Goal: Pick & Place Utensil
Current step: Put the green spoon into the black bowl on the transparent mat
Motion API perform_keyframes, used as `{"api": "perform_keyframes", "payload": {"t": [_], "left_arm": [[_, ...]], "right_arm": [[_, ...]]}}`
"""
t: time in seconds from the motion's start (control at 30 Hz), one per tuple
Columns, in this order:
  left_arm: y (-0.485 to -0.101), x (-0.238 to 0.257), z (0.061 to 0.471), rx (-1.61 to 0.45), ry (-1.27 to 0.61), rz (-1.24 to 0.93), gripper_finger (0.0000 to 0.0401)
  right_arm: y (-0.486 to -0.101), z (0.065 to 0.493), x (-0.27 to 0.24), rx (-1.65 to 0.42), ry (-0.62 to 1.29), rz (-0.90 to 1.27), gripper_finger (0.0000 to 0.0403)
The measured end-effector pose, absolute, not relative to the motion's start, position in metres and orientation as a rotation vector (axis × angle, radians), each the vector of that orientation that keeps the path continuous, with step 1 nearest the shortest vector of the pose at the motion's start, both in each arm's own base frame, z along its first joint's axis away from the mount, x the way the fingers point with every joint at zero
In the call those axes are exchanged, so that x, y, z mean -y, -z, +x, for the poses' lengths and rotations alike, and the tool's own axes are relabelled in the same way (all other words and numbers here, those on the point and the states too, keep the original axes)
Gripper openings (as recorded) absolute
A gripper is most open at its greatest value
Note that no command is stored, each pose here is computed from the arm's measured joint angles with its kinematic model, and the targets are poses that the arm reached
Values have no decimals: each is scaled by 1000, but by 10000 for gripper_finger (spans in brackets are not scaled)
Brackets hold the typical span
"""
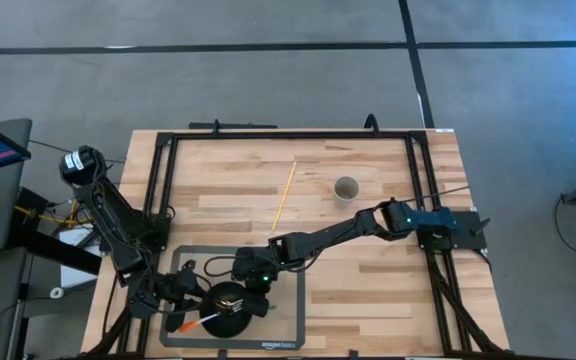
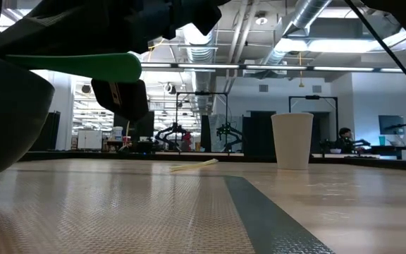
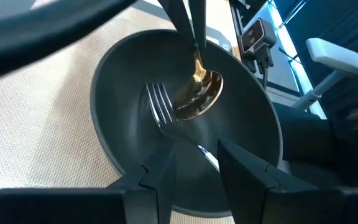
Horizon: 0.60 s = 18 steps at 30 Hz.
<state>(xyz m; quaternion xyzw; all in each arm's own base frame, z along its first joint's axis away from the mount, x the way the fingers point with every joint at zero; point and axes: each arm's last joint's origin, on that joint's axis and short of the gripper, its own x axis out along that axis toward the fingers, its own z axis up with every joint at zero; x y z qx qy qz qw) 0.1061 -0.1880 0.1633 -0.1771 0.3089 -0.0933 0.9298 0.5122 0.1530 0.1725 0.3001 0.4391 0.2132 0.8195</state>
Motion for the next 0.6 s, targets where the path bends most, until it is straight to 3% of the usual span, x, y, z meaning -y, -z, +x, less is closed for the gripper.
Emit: {"api": "perform_keyframes", "payload": {"t": [0.17, 0.6], "left_arm": [[-159, 187, 103, -654, 220, -323, 113], [-145, 181, 93, -668, 222, -299, 54]], "right_arm": [[-172, 512, -153, -937, -457, 640, 2], [-176, 512, -153, -933, -462, 643, 2]]}}
